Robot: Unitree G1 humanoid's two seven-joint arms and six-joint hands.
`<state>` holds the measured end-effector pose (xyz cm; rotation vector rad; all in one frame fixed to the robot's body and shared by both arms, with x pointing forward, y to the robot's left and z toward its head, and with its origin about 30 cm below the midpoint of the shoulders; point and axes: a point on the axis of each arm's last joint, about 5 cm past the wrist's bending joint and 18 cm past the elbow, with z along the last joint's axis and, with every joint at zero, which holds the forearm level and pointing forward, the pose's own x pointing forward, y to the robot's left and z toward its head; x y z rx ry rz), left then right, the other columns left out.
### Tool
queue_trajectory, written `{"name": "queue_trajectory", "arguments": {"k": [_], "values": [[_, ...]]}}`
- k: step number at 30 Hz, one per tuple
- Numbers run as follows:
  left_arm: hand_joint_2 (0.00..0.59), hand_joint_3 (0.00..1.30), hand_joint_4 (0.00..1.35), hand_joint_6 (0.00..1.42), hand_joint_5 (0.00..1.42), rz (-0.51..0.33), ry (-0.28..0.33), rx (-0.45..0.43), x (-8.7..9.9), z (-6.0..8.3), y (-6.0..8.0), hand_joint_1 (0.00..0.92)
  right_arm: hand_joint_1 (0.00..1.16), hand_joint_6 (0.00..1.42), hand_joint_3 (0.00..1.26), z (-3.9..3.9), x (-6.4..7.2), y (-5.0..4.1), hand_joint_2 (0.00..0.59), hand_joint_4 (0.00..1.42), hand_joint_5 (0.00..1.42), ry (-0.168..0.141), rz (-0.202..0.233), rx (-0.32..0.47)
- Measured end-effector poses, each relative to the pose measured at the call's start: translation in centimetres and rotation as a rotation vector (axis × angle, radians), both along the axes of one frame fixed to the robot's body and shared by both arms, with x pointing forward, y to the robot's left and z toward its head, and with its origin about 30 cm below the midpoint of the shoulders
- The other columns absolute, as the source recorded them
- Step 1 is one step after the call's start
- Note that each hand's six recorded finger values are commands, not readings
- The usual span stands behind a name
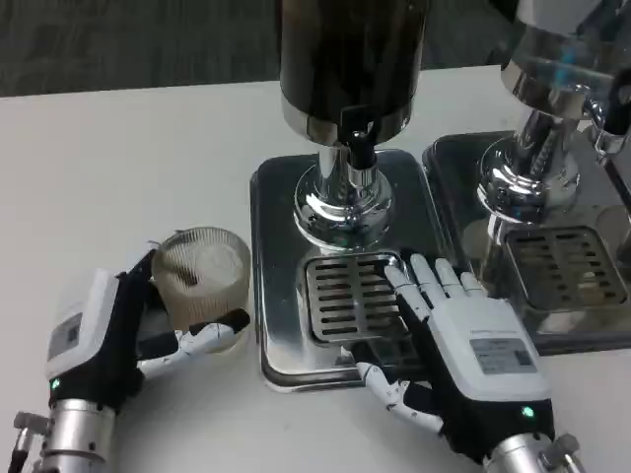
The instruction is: Grasp the cup under the faucet to collect the drink, then remove the cup.
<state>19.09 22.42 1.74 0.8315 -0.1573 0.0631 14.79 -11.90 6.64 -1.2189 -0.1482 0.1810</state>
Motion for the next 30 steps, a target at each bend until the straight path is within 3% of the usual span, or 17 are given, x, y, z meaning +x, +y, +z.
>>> {"name": "queue_trajectory", "arguments": {"k": [15, 30], "values": [[0.062, 0.48, 0.69, 1.17, 0.93, 0.07, -0.076, 0.008, -0.47, -0.49, -0.37, 0.556, 0.19, 0.05, 0.11, 0.09, 0.19, -0.2, 0.394, 0.0, 0.0, -0.004, -0.011, 0.002], [0.027, 0.5, 0.7, 1.2, 0.92, 0.093, -0.122, 0.002, -0.77, -0.5, -0.52, 0.631, 0.19, 0.05, 0.11, 0.1, 0.24, -0.22, 0.447, 0.0, 0.0, -0.002, -0.014, 0.012]]}}
